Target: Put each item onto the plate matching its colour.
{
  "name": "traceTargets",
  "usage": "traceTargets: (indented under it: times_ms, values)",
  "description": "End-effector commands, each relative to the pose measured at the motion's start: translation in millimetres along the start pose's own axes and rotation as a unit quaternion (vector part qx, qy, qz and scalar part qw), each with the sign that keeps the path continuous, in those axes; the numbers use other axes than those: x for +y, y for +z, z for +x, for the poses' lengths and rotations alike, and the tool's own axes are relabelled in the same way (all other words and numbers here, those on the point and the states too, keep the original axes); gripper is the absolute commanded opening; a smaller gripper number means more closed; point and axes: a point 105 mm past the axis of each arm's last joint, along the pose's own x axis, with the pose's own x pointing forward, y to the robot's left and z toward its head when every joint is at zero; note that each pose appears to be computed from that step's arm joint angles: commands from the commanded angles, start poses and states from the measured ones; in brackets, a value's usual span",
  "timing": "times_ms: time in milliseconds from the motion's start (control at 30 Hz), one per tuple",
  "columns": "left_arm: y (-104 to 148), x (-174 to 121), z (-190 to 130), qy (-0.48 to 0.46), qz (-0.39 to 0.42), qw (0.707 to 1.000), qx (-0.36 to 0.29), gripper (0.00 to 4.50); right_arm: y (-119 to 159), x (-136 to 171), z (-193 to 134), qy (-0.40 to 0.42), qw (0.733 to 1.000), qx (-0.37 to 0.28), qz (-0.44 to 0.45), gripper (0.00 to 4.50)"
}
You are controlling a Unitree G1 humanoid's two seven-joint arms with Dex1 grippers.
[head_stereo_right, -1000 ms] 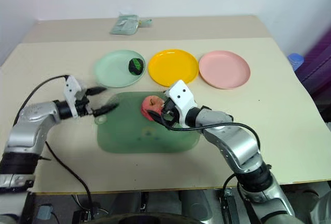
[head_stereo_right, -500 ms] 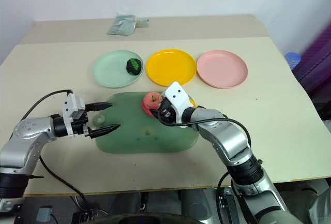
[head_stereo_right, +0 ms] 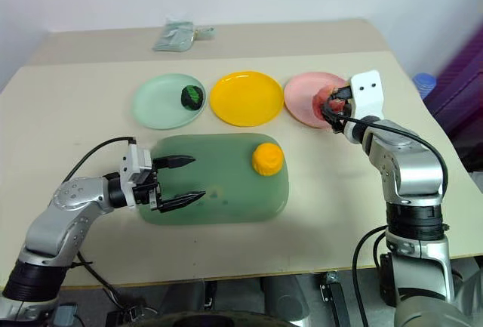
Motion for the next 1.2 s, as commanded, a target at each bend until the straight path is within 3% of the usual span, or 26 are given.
traceTargets:
  times_ms: [33,167,300,400,533,767,833,933,1000,1200]
  values:
    - [-2,-3,-7,0.007,0.013,1.000,-0.002,4.50,28,-1,-5,0.003,0.997,-0.068,-0.031,4.43]
    - [-17,2,-21,0.035,0.013,0.999,0.016,4.50,34,11,-18,0.032,0.993,-0.095,-0.067,4.43]
    - [-31,20,-38,0.071,0.018,0.997,0.037,4.50,36,62,-50,0.180,0.973,-0.127,-0.074,4.43]
    - [-33,29,-44,0.074,0.020,0.996,0.038,4.50,12,96,-68,0.274,0.954,-0.086,-0.084,4.43]
    - [-34,36,-47,0.069,0.023,0.996,0.040,4.50,-16,126,-73,0.328,0.939,-0.038,-0.091,4.43]
    - [-29,34,-39,0.058,0.027,0.997,0.032,4.50,-27,120,-39,0.254,0.964,-0.009,-0.074,4.43]
    - [-27,32,-36,0.058,0.028,0.997,0.031,4.50,-26,122,-39,0.259,0.963,-0.012,-0.073,3.92]
    - [-24,30,-36,0.066,0.030,0.997,0.028,4.50,-9,131,-39,0.274,0.958,-0.047,-0.065,2.88]
    - [-22,32,-36,0.079,0.033,0.996,0.027,4.50,9,138,-34,0.276,0.956,-0.078,-0.064,2.83]
    - [-12,46,-34,0.131,0.035,0.991,0.015,4.50,58,139,48,0.181,0.977,-0.100,-0.048,2.83]
